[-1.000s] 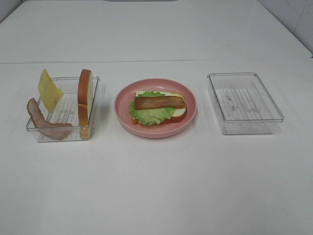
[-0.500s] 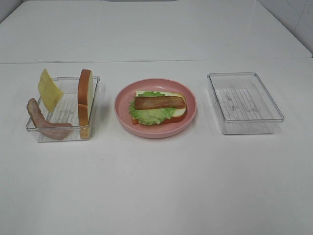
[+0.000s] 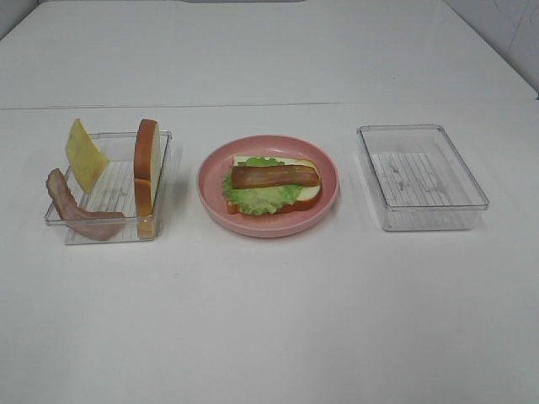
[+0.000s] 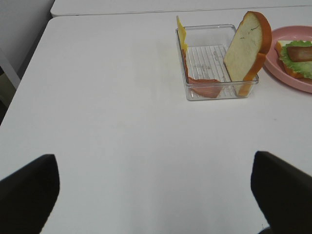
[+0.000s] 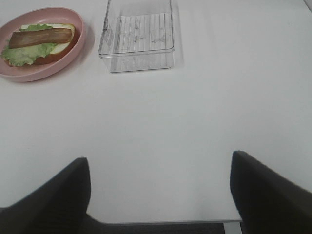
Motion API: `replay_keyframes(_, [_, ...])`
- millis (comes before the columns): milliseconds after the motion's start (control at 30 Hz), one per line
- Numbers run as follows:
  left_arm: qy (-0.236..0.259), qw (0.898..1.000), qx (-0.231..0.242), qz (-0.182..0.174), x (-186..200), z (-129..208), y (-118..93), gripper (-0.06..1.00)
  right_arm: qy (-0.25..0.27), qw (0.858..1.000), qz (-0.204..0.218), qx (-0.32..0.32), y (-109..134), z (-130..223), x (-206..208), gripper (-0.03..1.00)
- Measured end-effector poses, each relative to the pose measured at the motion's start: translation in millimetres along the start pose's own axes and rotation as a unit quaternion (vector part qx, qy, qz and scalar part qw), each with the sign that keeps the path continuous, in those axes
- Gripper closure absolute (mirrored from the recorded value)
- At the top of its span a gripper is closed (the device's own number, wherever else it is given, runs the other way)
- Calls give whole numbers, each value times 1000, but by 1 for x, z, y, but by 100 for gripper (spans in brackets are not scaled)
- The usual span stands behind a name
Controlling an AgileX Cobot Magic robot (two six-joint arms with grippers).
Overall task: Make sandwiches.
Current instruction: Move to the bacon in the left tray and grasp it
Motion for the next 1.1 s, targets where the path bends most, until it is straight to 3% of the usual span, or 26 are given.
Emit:
replay_keyframes(200, [33,999,1,5,-7,2,0,-5,0,1000,0,0,0,0,0,21])
replay_keyframes(267, [97,995,2,15,-13,2,0,-5,0,1000,0,0,0,0,0,21])
replay_keyframes(300, [97,995,2,15,-13,2,0,-5,0,1000,0,0,0,0,0,21])
replay_keyframes(367, [163,986,6,25,-20,-5,1,-5,0,1000,0,0,0,0,0,21])
replay_keyframes(500, [202,979,23,26,-30,-27,4,-5,0,1000,0,0,0,0,0,21])
replay_keyframes(633, [258,965,37,26,-64,-63,12,-5,0,1000,0,0,0,0,0,21])
replay_keyframes(767, [290,957,11,28,-96,-89,20,-5,0,1000,0,0,0,0,0,21])
replay_keyframes(1067, [358,933,-13,41,-181,-113,27,-5,0,1000,0,0,0,0,0,21])
replay_keyframes(1100, [377,925,-20,45,-202,-111,25,-5,0,1000,0,0,0,0,0,21])
Point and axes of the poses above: a point on each arm's last joint axis where the gripper is mounted, x pointing back along that axis away from the gripper, y along the wrist's bending axis when the last joint is at zero, z = x × y, the point moved 9 cm from there along -x, pointing out along that axis toward the gripper, and after that the axes turned 9 degrees about -x, right-handed, at the moved point
